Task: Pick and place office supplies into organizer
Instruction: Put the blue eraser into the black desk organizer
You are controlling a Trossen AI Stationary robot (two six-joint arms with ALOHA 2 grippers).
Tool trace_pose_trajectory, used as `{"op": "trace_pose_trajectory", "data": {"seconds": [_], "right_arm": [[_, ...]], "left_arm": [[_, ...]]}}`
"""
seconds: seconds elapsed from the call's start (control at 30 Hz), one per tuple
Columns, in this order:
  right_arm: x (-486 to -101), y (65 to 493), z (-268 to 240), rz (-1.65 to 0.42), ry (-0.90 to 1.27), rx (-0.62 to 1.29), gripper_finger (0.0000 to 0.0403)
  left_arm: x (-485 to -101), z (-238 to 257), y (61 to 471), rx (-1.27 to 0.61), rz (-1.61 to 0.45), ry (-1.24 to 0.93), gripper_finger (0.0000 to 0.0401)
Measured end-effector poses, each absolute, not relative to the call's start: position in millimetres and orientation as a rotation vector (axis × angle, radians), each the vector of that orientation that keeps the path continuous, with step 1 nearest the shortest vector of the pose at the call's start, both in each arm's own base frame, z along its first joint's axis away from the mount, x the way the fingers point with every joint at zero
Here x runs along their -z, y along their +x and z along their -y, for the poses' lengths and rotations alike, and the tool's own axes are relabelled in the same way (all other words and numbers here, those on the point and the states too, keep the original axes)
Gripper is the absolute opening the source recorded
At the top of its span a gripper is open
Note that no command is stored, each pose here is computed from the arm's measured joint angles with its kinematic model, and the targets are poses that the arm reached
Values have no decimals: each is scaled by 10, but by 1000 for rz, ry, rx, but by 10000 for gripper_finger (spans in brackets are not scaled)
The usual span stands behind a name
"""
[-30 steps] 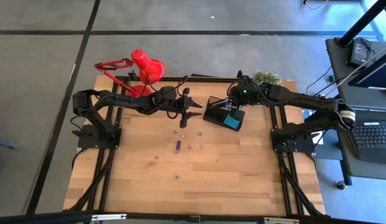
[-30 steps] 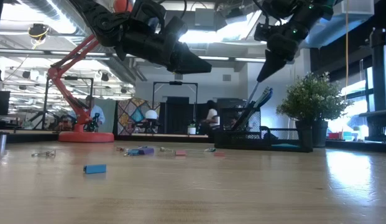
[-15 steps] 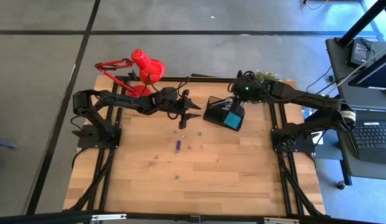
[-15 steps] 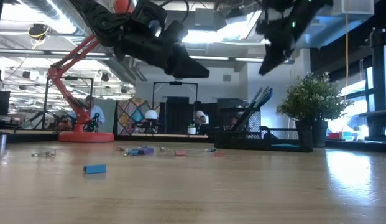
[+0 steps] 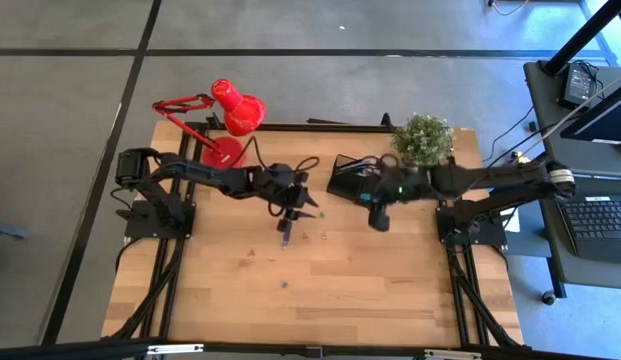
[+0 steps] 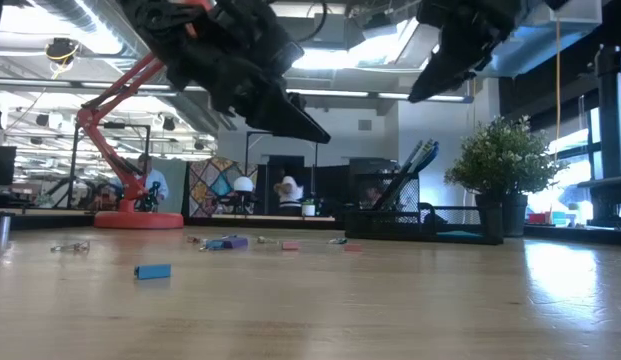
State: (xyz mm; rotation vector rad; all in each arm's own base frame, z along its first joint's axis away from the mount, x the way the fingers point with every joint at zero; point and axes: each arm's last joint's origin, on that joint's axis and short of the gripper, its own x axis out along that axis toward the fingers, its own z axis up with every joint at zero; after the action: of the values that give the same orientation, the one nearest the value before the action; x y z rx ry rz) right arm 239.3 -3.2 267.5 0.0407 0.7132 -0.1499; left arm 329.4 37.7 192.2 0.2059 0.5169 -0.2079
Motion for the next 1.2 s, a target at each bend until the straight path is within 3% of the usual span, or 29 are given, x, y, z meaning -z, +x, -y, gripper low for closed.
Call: {"op": "trace_pose_trajectory", "data": {"seconds": [0.23, 0.43, 0.57, 0.77, 0.9, 1.03, 1.2], "right_arm": [[-2082, 2285, -226, -629, -12, 242, 162], [-1704, 2131, -259, -522, 22, 244, 162], [-1529, 2014, -238, -450, -8, 228, 162], [-1391, 1875, -214, -368, -34, 214, 162], [-1363, 1842, -209, -354, -28, 214, 162], [-1364, 1842, -209, -350, -4, 218, 162], [-1346, 1836, -208, -372, -30, 215, 162]], "left_arm": [[-1852, -207, 3261, 233, -626, 160, 140], [-1970, -92, 3272, 112, -840, 180, 130], [-2153, -32, 3325, 44, -879, 52, 140], [-2310, 33, 3361, -60, -897, -262, 178], [-2342, 150, 3382, 73, -886, -356, 194], [-2409, 282, 3439, 185, -805, -362, 193], [-2421, 327, 3449, 124, -792, -432, 173]]}}
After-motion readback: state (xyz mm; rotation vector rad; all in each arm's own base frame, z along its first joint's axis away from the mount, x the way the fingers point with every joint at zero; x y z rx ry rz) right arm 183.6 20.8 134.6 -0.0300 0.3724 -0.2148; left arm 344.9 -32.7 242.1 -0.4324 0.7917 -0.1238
